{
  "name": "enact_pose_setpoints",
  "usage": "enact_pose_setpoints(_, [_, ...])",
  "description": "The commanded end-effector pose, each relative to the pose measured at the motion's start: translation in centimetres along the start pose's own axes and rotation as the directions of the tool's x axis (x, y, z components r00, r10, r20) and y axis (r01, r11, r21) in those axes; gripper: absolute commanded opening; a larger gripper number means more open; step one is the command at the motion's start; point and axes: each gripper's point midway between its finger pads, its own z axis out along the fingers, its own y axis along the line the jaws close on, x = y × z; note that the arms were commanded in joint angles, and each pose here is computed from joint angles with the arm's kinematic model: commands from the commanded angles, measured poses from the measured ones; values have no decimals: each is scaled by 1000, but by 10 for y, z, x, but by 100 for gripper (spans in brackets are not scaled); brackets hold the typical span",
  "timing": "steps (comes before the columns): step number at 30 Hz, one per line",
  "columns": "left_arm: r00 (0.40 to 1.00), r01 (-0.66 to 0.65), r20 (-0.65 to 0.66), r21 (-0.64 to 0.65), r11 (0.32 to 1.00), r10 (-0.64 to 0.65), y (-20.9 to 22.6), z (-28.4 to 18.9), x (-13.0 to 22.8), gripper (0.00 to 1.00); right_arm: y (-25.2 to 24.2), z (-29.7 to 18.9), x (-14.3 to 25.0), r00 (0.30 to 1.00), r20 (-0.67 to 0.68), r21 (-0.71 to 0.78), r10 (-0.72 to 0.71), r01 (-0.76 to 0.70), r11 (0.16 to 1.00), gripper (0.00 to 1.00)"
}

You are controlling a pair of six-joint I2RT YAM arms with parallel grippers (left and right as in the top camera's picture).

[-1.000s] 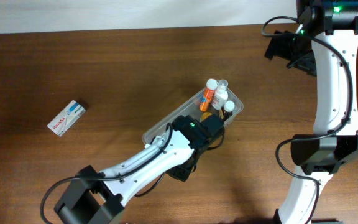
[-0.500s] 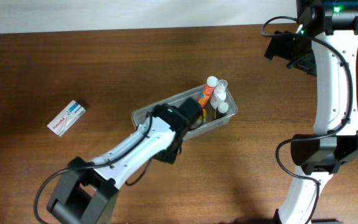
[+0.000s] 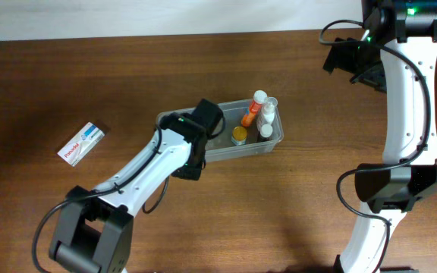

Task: Pack container
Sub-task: 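Move left gripper back left toward the white Panadol box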

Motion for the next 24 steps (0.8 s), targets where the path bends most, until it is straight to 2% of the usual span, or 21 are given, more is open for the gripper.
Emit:
enact_pose_setpoints(1, [1000, 22, 18, 25, 999, -23, -7, -2, -15, 13, -1, -3, -2, 1000, 9, -5, 11, -11, 1000, 98])
enact_pose_setpoints(8, [997, 78, 25, -36, 996, -77, 12, -17, -41, 15, -1, -3, -2, 1000, 9, -5, 11, -11, 1000, 98])
enact_pose_setpoints(10, [994, 104, 32, -42, 994, -103, 21, -31, -54, 21, -1, -3, -2, 1000, 9, -5, 11, -11, 1000, 98])
enact_pose_setpoints(11, [992, 119, 37, -45, 992, -117, 27, -39, -61, 30, -1, -3, -2, 1000, 9, -5, 11, -11, 1000, 98])
enact_pose_setpoints(12, [989, 142, 46, -46, 989, -140, 36, -52, -73, 49, -1, -3, -2, 1000, 9, -5, 11, -11, 1000, 98])
enact_pose_setpoints(14, [982, 184, 58, -49, 982, -181, 53, -71, -91, 99, -1, -3, -2, 1000, 9, -5, 11, -11, 1000, 98])
enact_pose_setpoints(20, [951, 281, 118, 60, 958, -287, 75, -111, -135, 99, -1, -3, -2, 1000, 9, -5, 11, -11, 1000, 98])
enact_pose_setpoints(22, [929, 291, 196, 140, 947, -314, 71, -121, -155, 99, -1, -3, -2, 1000, 9, -5, 11, -11, 1000, 98])
enact_pose_setpoints(24, [920, 284, 241, 140, 949, -310, 76, -124, -163, 99, -1, -3, -2, 1000, 9, -5, 11, -11, 1000, 98])
